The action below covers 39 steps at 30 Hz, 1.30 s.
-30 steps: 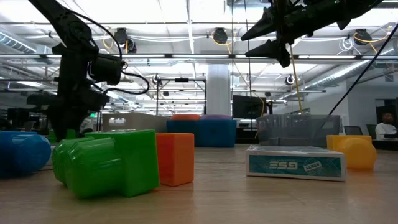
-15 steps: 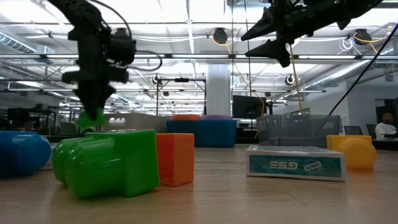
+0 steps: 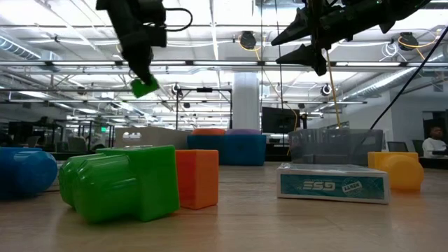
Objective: Pick & Place Toys
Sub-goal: Put the green game piece into the gray bin
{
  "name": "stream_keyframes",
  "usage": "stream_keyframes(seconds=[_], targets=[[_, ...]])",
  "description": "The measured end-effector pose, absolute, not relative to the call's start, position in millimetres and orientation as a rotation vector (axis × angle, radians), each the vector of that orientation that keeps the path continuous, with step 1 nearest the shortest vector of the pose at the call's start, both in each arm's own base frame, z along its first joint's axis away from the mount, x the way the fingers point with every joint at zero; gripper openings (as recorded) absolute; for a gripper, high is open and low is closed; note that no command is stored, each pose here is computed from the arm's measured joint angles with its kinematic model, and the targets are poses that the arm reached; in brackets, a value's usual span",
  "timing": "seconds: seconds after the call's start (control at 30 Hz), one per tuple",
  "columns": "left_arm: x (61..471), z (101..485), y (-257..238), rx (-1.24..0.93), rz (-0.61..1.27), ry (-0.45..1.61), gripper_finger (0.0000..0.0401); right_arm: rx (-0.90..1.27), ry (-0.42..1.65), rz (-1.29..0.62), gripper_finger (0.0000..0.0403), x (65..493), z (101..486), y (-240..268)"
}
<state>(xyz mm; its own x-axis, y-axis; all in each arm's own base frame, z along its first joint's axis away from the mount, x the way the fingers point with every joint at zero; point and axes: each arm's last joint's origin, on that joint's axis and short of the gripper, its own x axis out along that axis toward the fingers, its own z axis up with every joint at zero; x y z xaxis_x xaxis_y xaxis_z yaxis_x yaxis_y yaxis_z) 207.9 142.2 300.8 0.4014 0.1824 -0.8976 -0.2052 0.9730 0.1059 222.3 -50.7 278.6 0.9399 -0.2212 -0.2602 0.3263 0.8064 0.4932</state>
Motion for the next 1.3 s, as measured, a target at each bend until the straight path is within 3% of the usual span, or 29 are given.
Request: stream_keyframes(seconds=[0.17, 0.37, 0.67, 1.3], targets=[[222, 316, 157, -0.134, 0.341, 1.083, 0.0152, 0.562, 0.190, -0.308, 0.0212, 222, 279, -52], [251, 294, 178, -0.188, 0.336, 1.159, 0.0152, 0.588, 0.176, -0.346, 0.0210, 220, 279, -59], [256, 256, 189, -0.141, 0.179, 1.388, 0.0152, 0.587, 0.176, -0.348, 0.0210, 220, 279, -59], [256, 236, 198, 0.117, -0.084, 1.472, 0.0152, 0.555, 0.188, -0.351, 0.0210, 220, 278, -60]])
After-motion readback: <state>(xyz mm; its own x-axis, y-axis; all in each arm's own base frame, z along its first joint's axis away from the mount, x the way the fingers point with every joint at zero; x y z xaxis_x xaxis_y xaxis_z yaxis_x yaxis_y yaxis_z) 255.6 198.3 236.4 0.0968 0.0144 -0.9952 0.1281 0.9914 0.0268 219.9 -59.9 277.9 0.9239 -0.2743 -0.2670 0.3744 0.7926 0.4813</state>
